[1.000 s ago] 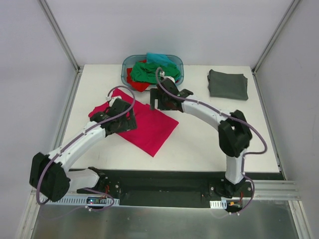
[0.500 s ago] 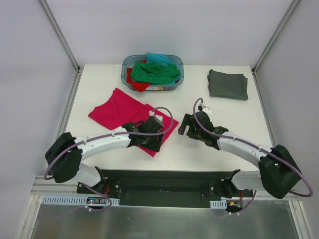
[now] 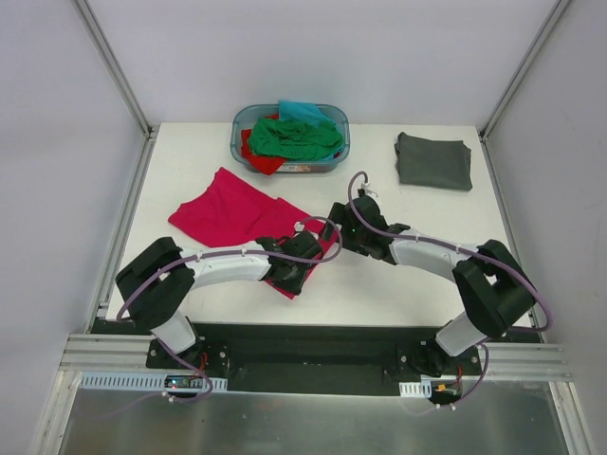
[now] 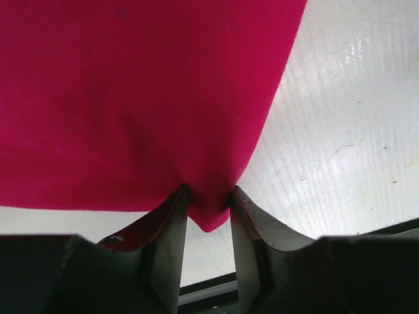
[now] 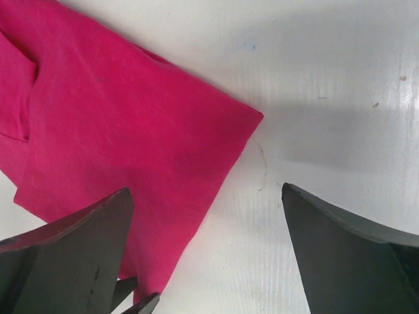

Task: Fold and stack the t-shirts
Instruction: Grab one side of the 2/3 rectangular tshirt with both arms

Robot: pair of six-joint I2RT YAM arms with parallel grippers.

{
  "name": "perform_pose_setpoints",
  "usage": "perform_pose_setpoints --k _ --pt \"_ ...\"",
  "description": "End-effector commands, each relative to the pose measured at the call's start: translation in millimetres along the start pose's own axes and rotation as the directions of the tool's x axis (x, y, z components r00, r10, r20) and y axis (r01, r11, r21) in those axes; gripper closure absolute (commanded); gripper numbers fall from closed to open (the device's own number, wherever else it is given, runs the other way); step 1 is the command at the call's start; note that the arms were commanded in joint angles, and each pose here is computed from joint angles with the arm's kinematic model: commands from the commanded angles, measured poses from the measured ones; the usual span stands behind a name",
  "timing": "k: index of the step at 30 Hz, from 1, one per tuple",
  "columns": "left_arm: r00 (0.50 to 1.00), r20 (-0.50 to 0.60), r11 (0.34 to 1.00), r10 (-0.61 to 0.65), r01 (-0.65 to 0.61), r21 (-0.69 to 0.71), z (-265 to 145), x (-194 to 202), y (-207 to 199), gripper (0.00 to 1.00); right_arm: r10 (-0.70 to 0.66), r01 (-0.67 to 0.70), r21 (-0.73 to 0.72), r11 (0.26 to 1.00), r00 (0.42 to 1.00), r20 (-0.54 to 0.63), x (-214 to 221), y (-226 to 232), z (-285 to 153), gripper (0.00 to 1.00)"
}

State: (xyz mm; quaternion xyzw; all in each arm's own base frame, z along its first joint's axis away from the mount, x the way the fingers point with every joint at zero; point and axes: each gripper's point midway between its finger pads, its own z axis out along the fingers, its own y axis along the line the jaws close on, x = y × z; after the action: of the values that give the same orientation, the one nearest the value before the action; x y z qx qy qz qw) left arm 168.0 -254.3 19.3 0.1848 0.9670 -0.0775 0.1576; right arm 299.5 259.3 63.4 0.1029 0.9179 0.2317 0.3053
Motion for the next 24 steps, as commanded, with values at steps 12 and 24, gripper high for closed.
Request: perform_pose_setpoints --k 12,24 --pt "0.998 -0.039 0.992 0.057 -0.061 -0.113 7.9 13.2 7.8 1.00 0.146 -0.141 0.063 0.988 0.986 -0.083 -5.0 -2.1 40.1 0.30" --pt "0.995 -0.014 0.995 0.094 -0.094 0.039 -12.3 4.7 -34.4 1.00 0.100 -0.087 0.180 0.980 0.993 -0.066 -6.5 -33.3 37.8 0.98"
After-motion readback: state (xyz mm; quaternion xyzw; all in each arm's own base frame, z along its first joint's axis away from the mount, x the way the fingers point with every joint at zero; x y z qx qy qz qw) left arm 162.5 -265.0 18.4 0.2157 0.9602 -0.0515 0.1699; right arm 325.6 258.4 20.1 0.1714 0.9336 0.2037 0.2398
